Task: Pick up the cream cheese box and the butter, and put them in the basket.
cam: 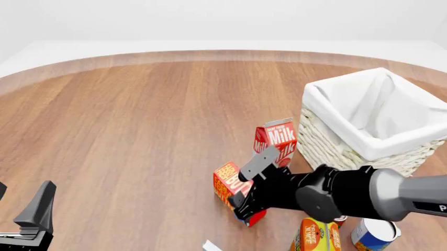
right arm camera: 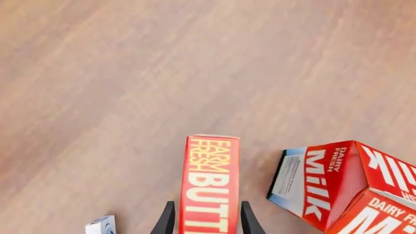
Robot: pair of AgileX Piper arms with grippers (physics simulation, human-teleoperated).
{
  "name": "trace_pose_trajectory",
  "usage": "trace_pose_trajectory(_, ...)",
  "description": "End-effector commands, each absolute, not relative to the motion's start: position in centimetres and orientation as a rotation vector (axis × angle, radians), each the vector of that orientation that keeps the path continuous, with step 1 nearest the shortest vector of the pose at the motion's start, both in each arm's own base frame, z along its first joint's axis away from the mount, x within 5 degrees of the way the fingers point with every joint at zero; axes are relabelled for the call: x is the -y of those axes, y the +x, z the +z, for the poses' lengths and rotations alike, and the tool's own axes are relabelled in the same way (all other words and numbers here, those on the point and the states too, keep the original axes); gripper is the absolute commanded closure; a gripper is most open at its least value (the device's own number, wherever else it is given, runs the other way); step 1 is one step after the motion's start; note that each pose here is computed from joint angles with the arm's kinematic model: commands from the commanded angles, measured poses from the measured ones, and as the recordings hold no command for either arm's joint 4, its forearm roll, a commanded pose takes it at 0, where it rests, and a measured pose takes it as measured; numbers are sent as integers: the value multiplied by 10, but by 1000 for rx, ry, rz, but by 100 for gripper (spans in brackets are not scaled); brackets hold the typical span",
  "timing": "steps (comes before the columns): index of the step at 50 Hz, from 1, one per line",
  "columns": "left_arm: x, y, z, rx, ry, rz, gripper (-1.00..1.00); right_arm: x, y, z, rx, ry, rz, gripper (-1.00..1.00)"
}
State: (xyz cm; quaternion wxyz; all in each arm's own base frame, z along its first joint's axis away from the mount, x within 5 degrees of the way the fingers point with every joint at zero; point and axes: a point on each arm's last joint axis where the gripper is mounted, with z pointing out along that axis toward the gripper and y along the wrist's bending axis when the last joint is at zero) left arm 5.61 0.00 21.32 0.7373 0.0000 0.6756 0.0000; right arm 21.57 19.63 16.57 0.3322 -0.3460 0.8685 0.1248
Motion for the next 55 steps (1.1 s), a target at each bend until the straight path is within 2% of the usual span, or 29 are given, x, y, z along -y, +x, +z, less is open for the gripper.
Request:
trace_pose_trajectory(1,0,56,213,-1484,0,0,-100,-198,217,155,-2292,-890,329,-100)
trace_pose_trajectory(14,0,56,213,-1484,0,0,-100,-196,216,150,-2306,-874,333,-100)
trace_pose_trajectory(15,0,56,213,-1484,0,0,-100,-197,215,150,-2307,-875,336,100)
trace_pose_trajectory(32,0,56,213,-1484,0,0,-100,-193,212,162,-2286,-864,341,100)
trace_pose_trajectory(55,0,56,213,-1484,0,0,-100,-191,179,223,-2178,-894,429,100)
